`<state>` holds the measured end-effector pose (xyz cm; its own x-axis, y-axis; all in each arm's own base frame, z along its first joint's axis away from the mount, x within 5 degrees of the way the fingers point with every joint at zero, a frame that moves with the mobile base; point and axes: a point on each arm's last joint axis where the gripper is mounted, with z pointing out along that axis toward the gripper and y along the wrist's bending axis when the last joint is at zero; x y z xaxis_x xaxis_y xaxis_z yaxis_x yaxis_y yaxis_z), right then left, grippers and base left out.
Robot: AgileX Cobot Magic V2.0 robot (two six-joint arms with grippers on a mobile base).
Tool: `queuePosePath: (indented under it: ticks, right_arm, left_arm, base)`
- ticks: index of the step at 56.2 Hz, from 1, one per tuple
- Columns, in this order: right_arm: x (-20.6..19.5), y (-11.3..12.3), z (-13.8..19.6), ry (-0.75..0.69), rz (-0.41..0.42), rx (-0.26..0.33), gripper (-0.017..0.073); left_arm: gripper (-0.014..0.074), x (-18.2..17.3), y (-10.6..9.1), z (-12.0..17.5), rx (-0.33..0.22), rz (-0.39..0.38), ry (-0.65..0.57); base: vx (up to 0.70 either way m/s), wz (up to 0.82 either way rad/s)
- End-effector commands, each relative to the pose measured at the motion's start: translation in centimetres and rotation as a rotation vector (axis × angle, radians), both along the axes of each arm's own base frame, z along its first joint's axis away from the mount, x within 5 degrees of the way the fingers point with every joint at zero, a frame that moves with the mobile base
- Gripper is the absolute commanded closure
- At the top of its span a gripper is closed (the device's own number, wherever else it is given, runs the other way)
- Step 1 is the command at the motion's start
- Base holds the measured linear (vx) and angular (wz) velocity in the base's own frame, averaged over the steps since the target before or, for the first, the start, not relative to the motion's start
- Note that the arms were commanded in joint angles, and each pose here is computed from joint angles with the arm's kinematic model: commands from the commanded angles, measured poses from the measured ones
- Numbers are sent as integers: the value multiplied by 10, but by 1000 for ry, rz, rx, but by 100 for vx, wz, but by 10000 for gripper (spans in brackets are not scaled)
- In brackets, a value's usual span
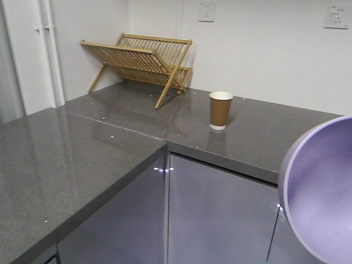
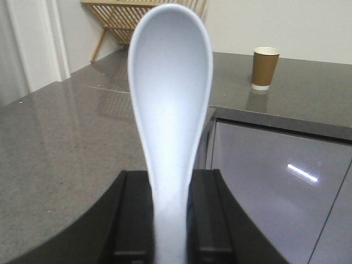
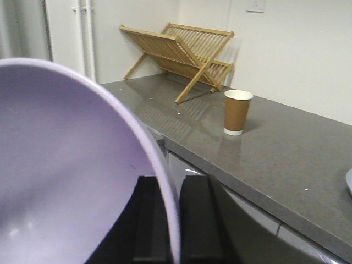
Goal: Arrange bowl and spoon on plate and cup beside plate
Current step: 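Drive the base holding spoon and bowl to the counter with the blue plate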
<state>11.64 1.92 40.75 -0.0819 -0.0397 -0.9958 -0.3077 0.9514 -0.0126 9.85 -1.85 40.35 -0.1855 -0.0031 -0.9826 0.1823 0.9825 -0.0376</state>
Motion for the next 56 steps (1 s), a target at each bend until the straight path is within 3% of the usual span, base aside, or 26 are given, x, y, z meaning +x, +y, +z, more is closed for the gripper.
queuePosePath:
  ticks: [1, 34, 56]
  right_arm:
    - [0, -2, 13, -67, -34, 40, 568]
    - [0, -2, 13, -67, -34, 39, 568]
    - [0, -2, 13, -67, -34, 39, 568]
  left_arm:
    - [600, -1, 0, 15, -29, 2, -106]
    - [600, -1, 0, 15, -29, 2, -106]
    - [600, -1, 0, 15, -28, 2, -105]
  base:
    - [4, -40]
    - [12, -39]
    - [22, -18]
